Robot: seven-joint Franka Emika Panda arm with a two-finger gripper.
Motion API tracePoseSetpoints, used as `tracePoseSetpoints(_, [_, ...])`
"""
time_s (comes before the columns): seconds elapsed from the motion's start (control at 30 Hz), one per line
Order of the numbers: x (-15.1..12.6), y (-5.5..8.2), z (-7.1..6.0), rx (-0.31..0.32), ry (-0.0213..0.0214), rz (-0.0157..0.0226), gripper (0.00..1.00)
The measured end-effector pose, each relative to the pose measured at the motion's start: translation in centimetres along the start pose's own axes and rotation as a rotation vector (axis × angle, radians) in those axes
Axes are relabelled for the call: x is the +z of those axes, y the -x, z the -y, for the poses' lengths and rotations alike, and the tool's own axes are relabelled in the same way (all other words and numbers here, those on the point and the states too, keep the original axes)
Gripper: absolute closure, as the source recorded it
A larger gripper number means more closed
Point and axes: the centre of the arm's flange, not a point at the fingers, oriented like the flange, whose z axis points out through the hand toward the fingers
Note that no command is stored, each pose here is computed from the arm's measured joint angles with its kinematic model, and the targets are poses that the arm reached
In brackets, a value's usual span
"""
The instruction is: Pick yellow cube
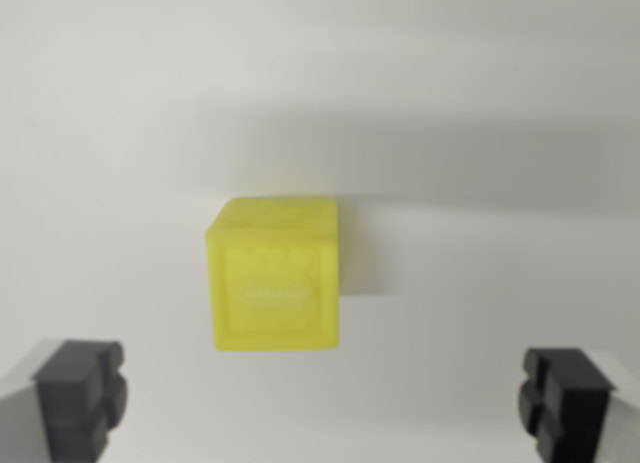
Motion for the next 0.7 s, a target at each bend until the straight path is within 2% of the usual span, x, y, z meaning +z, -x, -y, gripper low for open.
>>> tracePoseSetpoints(0.7, [3.5,1.4,-0.2,-0.003,-0.0033,-0.0018,0.00])
